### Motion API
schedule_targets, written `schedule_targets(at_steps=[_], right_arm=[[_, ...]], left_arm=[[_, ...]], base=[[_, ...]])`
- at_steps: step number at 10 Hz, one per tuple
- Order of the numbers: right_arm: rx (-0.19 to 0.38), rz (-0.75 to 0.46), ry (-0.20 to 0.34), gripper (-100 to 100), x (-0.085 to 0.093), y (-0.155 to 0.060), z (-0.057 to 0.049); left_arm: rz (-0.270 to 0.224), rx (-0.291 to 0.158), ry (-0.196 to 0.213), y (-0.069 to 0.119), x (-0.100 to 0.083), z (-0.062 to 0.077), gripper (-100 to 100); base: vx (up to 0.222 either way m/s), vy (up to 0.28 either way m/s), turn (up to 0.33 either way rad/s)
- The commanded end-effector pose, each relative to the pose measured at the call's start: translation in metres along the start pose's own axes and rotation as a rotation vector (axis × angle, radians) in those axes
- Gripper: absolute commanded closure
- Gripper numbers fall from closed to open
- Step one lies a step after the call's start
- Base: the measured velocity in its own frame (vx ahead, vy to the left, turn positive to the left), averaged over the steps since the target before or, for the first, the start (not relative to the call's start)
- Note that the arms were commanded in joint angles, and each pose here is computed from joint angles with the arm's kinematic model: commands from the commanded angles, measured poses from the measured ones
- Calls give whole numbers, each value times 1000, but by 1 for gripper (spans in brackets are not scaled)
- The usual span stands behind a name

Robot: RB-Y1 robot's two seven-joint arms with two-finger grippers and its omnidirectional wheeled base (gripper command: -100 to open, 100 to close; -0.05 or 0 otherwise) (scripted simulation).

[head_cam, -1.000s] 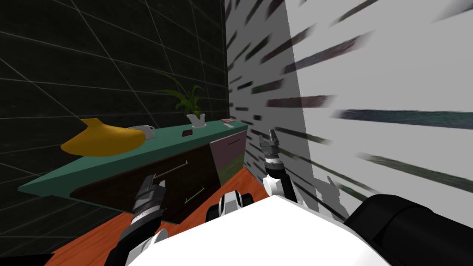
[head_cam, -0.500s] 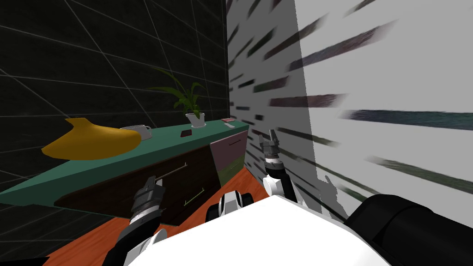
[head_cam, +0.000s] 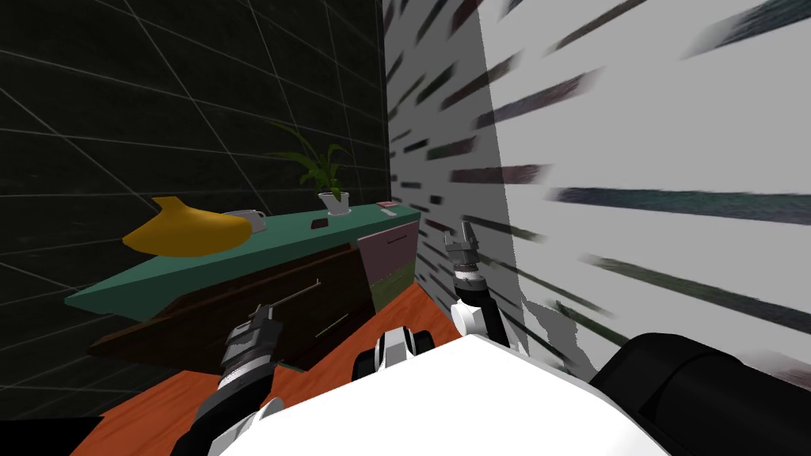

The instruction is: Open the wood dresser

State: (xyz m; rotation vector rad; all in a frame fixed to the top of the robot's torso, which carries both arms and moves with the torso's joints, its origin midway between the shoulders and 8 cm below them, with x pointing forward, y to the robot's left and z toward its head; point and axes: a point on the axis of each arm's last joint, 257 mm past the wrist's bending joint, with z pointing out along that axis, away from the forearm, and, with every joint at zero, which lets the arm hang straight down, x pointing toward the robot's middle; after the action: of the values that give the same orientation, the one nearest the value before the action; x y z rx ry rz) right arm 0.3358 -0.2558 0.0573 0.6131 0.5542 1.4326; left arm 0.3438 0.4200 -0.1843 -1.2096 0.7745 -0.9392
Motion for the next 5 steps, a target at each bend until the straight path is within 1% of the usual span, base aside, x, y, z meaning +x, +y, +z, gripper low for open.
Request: schedule_targets(at_steps=[1,2,4,5], right_arm=[[0,0,0,0,0,0,0],[0,0,0,0,0,0,0],[0,0,0,0,0,0,0],[0,0,0,0,0,0,0]], left_arm=[[1,-5,1,0,0,-3,100],[1,-1,2,-2,-1,-4,100],[3,6,3,-7,-1,-6,100],[2,-7,2,-2,0,-7,100]], base=[[-99,-35,0],[-177,-66,4],[-175,-110,19],[-67,-38,0]])
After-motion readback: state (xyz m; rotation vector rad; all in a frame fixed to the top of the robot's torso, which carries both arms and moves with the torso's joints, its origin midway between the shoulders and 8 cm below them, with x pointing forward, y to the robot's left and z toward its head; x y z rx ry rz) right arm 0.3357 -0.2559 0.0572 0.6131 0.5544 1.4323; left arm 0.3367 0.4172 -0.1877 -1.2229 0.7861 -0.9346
